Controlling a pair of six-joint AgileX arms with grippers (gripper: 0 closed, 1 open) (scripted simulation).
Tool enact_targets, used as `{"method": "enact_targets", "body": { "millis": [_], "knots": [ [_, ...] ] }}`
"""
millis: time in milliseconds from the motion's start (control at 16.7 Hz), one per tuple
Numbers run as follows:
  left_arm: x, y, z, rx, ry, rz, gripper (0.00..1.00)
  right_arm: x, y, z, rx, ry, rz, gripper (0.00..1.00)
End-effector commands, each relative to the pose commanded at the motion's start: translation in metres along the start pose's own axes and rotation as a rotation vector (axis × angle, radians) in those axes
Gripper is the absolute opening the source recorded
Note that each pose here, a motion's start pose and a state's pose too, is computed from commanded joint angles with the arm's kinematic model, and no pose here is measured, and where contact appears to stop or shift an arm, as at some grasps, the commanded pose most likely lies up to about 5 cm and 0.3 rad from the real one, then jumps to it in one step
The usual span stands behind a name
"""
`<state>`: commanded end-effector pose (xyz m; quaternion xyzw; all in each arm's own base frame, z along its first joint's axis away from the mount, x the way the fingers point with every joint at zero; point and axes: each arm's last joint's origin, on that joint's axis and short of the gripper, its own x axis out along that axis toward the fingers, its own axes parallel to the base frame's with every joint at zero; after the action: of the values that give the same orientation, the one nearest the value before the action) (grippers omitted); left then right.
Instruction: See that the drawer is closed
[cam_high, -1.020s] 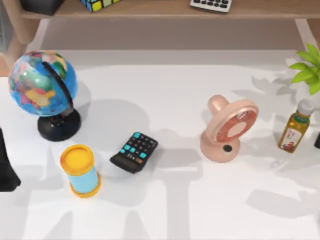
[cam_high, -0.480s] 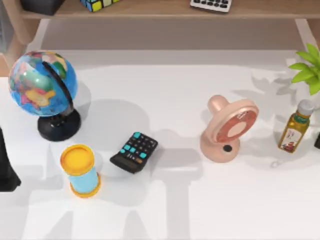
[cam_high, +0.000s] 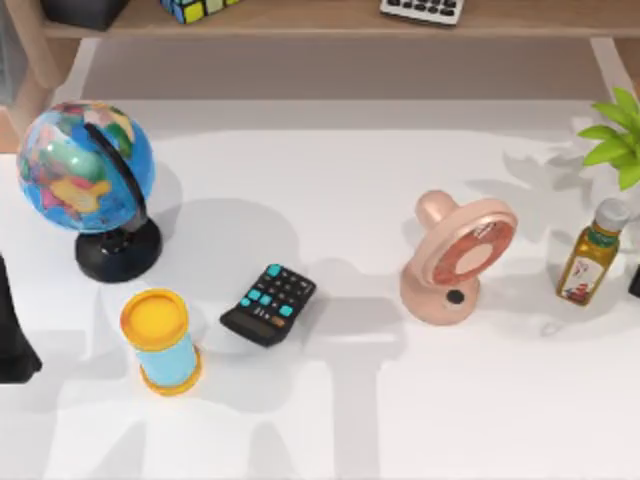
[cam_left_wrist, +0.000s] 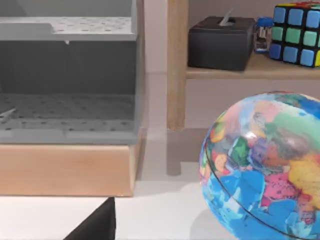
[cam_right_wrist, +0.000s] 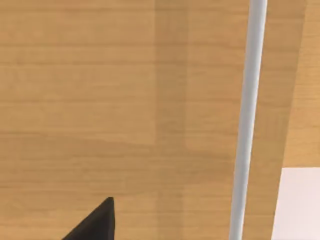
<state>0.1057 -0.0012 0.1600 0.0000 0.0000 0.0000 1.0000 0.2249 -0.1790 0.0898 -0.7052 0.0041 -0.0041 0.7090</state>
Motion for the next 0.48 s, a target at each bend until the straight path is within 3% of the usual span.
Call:
{"method": "enact_targets", "body": {
  "millis": [480],
  "knots": [
    [0.0000, 0.0000, 0.0000, 0.000, 0.000, 0.000, 1.00, 0.0093, 0.0005, -0.0003, -0.005, -0.002, 0.000, 1.00]
  ]
}}
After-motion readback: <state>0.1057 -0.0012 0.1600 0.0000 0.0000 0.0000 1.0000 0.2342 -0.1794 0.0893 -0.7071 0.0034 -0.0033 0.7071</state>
